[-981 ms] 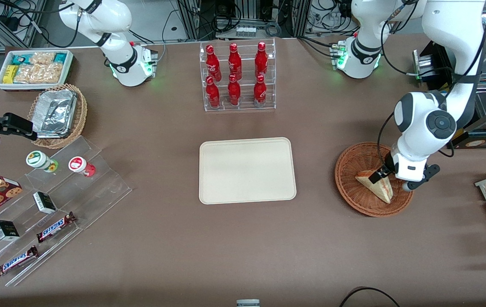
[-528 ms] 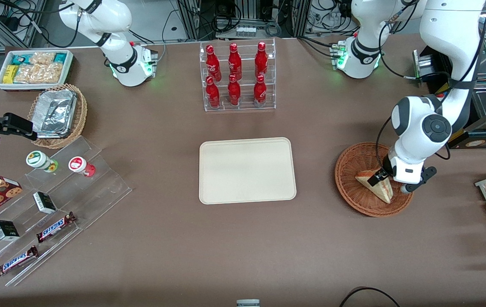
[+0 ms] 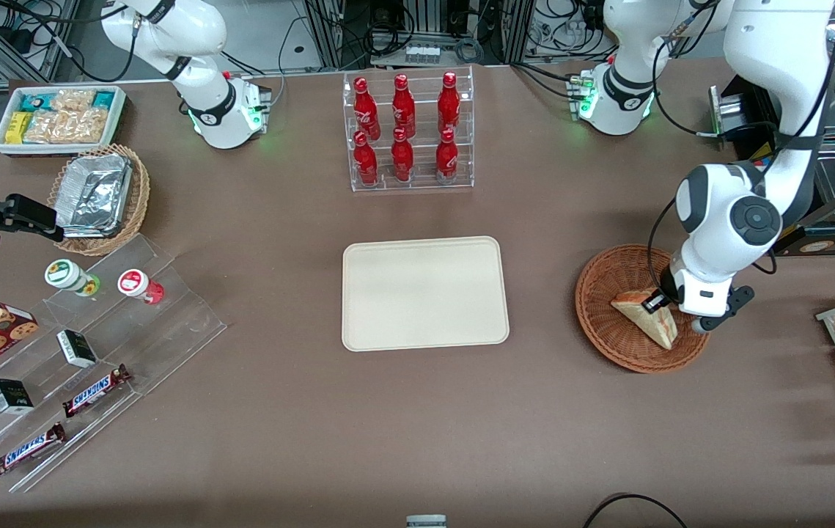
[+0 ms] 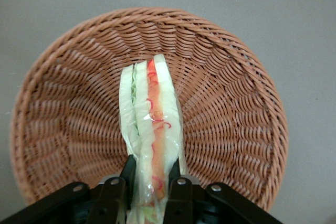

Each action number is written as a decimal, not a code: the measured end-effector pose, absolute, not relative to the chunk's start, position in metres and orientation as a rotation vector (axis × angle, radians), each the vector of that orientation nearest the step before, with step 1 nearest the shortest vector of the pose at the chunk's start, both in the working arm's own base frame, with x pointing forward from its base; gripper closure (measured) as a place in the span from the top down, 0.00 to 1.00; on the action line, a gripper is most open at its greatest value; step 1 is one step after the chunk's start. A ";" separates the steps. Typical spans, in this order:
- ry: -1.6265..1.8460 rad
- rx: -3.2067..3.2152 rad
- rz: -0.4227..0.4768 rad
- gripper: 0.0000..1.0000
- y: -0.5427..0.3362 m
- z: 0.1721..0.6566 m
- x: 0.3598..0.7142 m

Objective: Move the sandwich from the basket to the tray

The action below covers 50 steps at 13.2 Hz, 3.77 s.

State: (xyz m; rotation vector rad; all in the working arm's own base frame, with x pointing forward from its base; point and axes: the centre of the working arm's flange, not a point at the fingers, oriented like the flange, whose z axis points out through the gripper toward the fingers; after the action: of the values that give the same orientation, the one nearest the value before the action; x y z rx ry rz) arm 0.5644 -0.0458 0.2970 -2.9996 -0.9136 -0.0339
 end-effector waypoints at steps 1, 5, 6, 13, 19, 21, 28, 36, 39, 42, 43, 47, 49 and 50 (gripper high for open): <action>-0.894 -2.989 -0.002 0.25 -0.048 0.319 0.567; -0.694 -3.011 0.043 0.15 -0.123 0.416 0.577; -0.621 -3.030 0.031 0.15 -0.152 0.427 0.575; -0.187 -3.097 0.013 0.15 -0.367 0.404 0.534; 0.045 -3.074 0.065 0.15 -0.489 0.334 0.493; 0.131 -3.049 0.034 0.15 -0.510 0.316 0.477; 0.253 -3.071 -0.012 0.15 -0.548 0.244 0.448; 0.196 -3.072 -0.031 0.81 -0.546 0.251 0.455; 0.130 -3.065 -0.040 1.00 -0.533 0.298 0.471; -0.049 -3.065 -0.058 1.00 -0.502 0.363 0.489; -0.106 -3.062 -0.064 1.00 -0.489 0.386 0.495; -0.274 -3.047 -0.075 1.00 -0.426 0.460 0.519; -0.366 -3.024 -0.059 1.00 -0.386 0.487 0.531; -0.415 -3.013 -0.052 1.00 -0.364 0.498 0.538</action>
State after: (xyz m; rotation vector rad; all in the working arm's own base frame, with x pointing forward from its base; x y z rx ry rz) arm 0.5377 -0.3640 0.4976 -3.0134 -0.4153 -0.0516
